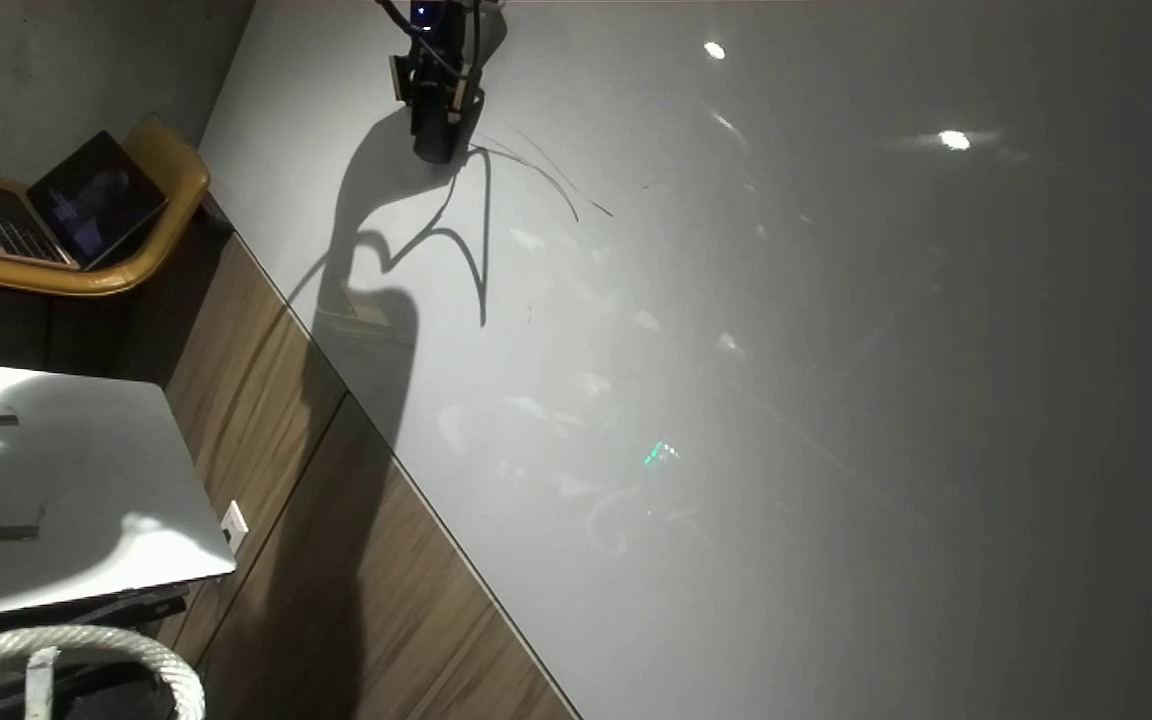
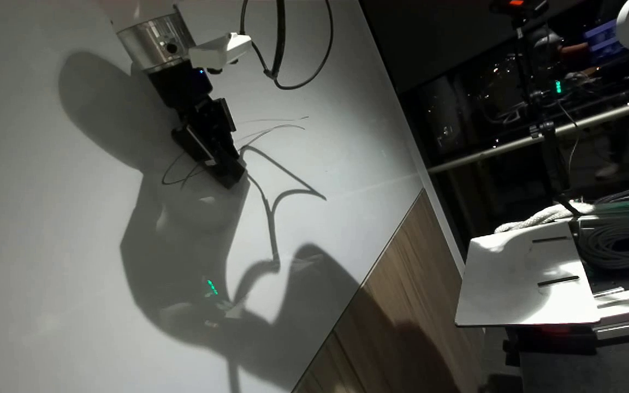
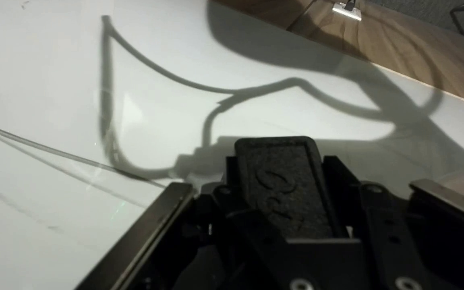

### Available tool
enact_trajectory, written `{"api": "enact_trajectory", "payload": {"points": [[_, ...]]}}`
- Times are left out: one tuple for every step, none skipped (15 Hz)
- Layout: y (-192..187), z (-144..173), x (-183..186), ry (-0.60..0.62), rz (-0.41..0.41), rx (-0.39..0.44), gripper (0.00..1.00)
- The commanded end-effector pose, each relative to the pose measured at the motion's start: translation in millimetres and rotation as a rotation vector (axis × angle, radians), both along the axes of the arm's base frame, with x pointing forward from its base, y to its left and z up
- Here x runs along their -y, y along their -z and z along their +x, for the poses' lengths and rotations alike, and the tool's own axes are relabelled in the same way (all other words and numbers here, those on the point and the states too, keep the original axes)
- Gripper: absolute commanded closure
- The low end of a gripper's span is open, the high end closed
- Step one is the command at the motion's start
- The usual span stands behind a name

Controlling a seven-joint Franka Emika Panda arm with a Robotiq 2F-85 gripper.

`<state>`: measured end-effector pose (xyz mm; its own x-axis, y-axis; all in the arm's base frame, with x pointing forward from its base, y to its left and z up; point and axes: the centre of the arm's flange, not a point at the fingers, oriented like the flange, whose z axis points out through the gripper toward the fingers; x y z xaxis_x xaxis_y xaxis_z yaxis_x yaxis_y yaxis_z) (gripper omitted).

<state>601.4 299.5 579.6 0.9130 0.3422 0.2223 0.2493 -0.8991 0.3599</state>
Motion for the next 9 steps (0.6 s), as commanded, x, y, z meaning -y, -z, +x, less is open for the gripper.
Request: {"api": "enact_trajectory", "payload": {"points": [[-6,29,-28,-0.036,0.026,0.038,0.69],[-4,29,-36,-0.041,0.025,0.037,0.68],[-2,29,-46,-0.048,0.026,0.037,0.67],[-1,29,-55,-0.056,0.029,0.036,0.67],[2,29,-67,-0.064,0.028,0.037,0.65],[5,28,-77,-0.071,0.031,0.036,0.64],[8,28,-88,-0.080,0.031,0.036,0.64],[13,28,-99,-0.088,0.027,0.036,0.63],[18,28,-108,-0.097,0.023,0.034,0.62]]}}
